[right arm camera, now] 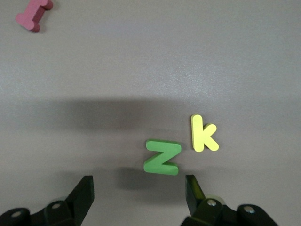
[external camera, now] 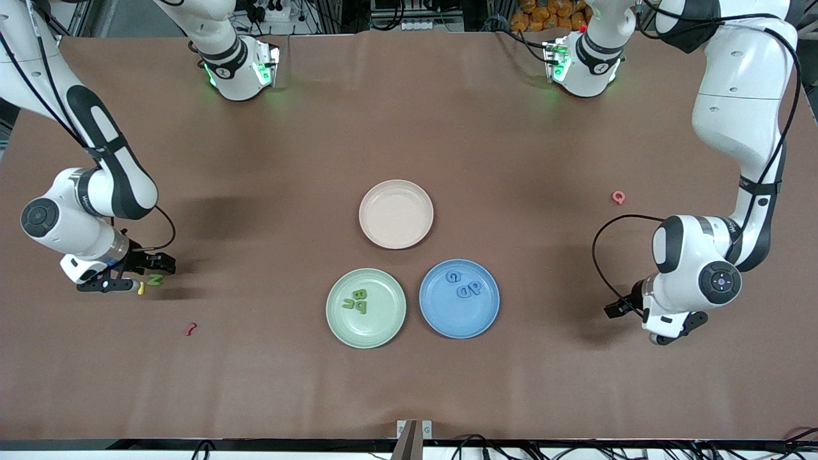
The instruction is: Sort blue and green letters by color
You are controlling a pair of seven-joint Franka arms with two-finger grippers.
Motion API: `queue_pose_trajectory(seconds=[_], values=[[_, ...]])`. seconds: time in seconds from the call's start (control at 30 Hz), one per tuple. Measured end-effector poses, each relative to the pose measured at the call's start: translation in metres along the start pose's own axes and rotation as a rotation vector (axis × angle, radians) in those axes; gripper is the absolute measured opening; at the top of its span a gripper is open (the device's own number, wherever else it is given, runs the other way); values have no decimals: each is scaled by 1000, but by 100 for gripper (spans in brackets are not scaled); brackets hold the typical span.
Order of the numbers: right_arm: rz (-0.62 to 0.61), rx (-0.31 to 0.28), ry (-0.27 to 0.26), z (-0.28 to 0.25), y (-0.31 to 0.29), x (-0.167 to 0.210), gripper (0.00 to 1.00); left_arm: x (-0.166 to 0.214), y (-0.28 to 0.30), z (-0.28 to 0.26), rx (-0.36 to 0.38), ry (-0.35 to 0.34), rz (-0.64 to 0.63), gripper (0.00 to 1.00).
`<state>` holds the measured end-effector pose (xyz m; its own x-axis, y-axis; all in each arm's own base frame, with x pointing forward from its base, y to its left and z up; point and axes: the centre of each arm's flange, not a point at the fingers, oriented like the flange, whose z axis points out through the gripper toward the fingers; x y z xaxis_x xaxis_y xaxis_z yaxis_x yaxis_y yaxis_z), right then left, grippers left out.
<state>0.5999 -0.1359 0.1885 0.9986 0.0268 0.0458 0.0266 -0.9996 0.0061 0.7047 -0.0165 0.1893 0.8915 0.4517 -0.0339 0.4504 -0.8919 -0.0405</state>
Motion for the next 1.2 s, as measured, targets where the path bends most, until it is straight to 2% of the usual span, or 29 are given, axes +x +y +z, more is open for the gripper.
queue_pose_trajectory(seconds=[0.23,0.53,0.67,0.8,0.93,0.97,1.1,1.2], values=[[-3,-1,2,7,5,-2,84,7,-3,8,-21,38,-9,100],[-6,-2,4,9,6,-2,84,8,-5,11,-21,41,-11,100],[-7,-2,4,9,7,-2,78,8,-5,11,-21,41,-12,97],[-8,-1,3,10,7,-2,78,8,-5,12,-21,40,-12,82],[-8,0,2,12,7,-2,76,8,-4,12,-23,41,-12,63],[-8,0,2,12,7,-2,76,8,-3,11,-24,43,-11,53],[-10,1,2,13,7,-2,75,8,0,9,-29,45,-8,35],[-12,1,2,14,7,-1,73,8,0,9,-29,45,-9,35]])
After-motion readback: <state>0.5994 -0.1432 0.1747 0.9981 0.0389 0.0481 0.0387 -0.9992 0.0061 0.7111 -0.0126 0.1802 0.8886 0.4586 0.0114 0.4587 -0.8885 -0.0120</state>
